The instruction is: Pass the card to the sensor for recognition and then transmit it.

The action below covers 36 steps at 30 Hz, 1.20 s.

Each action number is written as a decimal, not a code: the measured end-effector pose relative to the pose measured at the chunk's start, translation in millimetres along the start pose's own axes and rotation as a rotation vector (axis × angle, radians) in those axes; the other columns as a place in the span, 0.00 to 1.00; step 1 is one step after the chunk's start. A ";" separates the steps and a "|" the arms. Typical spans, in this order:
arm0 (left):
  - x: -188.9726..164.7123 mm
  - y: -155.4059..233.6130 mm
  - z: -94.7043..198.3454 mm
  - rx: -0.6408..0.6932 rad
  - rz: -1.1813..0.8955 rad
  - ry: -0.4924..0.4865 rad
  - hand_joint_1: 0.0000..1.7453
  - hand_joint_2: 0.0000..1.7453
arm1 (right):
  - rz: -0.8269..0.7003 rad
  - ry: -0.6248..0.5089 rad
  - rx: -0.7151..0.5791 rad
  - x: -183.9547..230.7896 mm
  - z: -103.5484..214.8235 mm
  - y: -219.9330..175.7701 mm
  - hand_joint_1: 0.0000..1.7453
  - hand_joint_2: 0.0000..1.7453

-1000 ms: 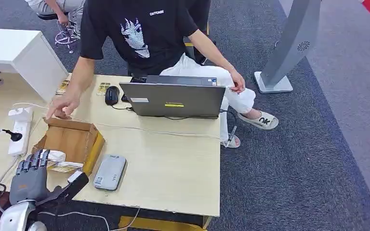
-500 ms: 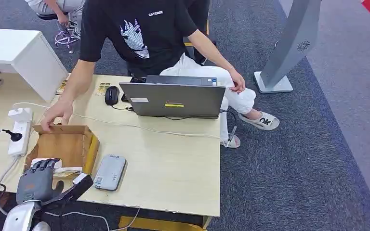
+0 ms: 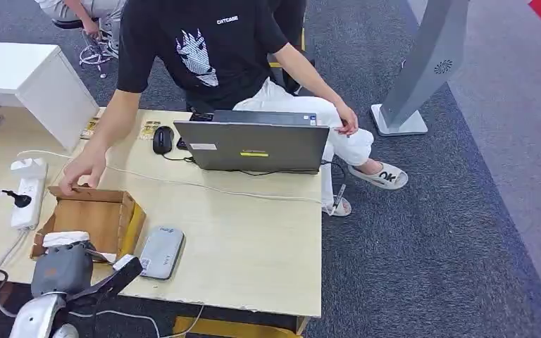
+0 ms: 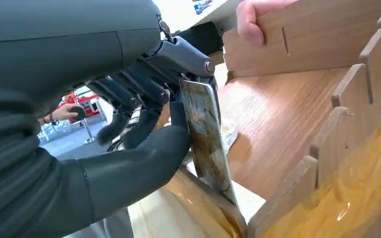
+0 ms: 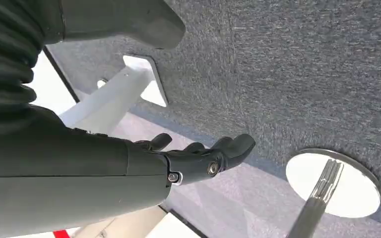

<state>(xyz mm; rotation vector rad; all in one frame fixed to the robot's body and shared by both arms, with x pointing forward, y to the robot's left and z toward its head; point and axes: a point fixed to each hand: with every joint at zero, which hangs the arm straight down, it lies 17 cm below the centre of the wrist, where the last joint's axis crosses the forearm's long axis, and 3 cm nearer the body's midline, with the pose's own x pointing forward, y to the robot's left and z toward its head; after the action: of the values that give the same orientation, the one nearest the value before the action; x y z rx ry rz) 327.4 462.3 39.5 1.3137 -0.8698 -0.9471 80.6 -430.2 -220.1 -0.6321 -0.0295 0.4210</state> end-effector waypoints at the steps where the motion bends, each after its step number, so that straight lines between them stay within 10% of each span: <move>1: 0.1 -0.2 0.1 -0.001 0.000 0.000 0.92 1.00 | 0.000 0.000 0.000 0.0 0.0 0.0 0.00 1.00; 14: 5.3 5.4 -0.3 0.024 -0.001 -0.027 0.92 1.00 | 0.000 -0.004 0.000 0.7 0.0 0.4 0.00 1.00; 36: 20.4 131.9 -11.1 0.327 0.089 -0.088 1.00 1.00 | -0.001 -0.020 -0.007 3.2 -0.1 -0.7 0.00 1.00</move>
<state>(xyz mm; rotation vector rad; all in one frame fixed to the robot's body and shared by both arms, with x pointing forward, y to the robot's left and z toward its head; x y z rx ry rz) 354.6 450.1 170.1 1.5033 -1.1791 -0.8203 83.8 -429.6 -220.1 -0.6344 -0.0498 0.4260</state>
